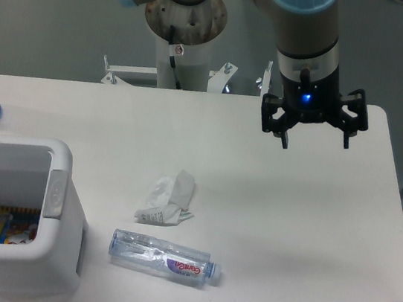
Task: Place the trash in the trash can
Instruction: 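Move the open gripper over the crumpled white tissue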
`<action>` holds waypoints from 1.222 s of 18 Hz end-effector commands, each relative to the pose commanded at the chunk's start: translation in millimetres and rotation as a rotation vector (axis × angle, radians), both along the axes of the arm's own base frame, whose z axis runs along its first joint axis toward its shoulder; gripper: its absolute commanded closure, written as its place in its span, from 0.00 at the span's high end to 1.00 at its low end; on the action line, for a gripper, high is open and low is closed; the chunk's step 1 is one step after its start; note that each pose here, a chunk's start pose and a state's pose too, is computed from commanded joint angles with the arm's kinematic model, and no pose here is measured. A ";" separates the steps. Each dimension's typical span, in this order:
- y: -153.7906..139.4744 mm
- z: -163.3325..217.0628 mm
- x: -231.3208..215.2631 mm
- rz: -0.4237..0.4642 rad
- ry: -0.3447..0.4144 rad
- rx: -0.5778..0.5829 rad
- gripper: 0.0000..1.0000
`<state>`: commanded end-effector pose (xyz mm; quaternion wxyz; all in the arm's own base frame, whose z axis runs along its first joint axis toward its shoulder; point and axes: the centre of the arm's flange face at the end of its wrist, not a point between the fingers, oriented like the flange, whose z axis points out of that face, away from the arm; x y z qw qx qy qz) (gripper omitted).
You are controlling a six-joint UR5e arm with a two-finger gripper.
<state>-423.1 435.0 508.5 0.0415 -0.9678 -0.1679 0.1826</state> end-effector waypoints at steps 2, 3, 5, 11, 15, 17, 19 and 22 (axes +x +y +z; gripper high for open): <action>1.3 -1.2 1.4 -0.003 0.000 0.000 1.00; 1.3 -2.0 1.5 -0.004 -0.002 0.000 1.00; 1.7 -6.6 3.9 0.004 -0.009 -0.002 1.00; 9.1 -38.0 20.8 -0.026 -0.070 -0.018 1.00; 14.4 -79.1 29.2 -0.042 -0.102 0.028 1.00; 17.3 -111.5 43.4 -0.023 -0.100 0.047 1.00; 27.0 -129.4 57.3 -0.043 -0.112 0.043 1.00; 39.1 -158.2 66.8 -0.075 -0.215 0.085 1.00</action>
